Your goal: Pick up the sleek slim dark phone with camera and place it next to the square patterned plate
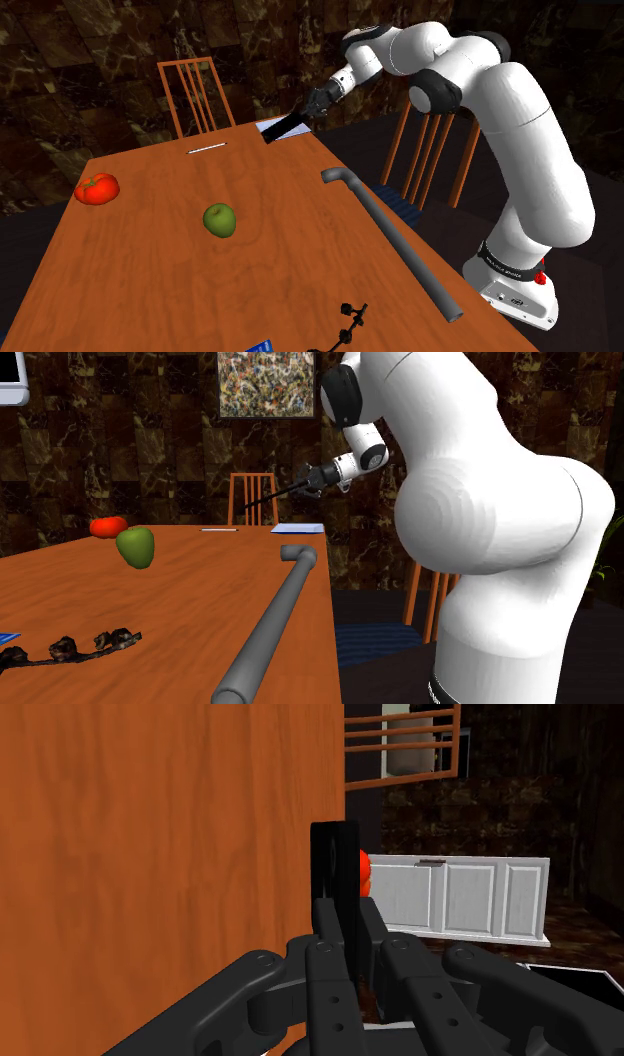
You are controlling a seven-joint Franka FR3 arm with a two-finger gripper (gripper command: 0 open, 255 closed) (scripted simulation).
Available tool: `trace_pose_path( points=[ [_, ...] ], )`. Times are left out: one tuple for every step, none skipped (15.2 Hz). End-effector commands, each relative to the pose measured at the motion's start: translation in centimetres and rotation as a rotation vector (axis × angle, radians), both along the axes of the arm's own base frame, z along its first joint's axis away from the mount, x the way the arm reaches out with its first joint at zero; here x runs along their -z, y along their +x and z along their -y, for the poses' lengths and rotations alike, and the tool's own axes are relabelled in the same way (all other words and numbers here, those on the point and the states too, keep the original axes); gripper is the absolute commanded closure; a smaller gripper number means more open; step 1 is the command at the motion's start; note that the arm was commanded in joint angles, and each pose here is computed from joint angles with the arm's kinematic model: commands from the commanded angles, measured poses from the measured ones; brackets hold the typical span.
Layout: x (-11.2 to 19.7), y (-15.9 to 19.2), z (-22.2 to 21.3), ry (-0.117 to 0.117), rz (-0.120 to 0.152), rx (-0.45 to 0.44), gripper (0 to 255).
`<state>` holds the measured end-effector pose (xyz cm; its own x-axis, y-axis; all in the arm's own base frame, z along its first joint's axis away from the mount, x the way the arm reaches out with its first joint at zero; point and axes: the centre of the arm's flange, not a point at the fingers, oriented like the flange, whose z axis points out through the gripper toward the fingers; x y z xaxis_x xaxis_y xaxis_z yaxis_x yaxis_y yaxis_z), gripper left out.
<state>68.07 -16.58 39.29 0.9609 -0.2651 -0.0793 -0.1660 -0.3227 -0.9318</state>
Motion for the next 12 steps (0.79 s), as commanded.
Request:
trace_pose_path(
  points=[
    [0.0,2.1,0.7,0.001,-0.001,0.000,255],
    [0.0,3.4,1.0,0.001,-0.001,0.000,255],
    [0.0,4.7,1.4,0.001,-0.001,0.000,255],
    [0.0,5.9,1.7,0.001,-0.001,0.000,255],
    [-0.1,7.2,2.1,0.001,-0.001,0.000,255],
    [0.5,7.2,2.1,0.001,-0.001,0.000,255],
    [1.0,7.2,2.1,0.001,-0.001,0.000,255],
    [1.5,7.2,2.1,0.001,-0.001,0.000,255],
    [2.1,7.2,2.1,0.001,-0.001,0.000,255],
    [2.6,7.2,2.1,0.001,-0.001,0.000,255],
    [3.1,7.2,2.1,0.001,-0.001,0.000,255],
    [3.6,7.2,2.1,0.001,-0.001,0.000,255]
  ],
)
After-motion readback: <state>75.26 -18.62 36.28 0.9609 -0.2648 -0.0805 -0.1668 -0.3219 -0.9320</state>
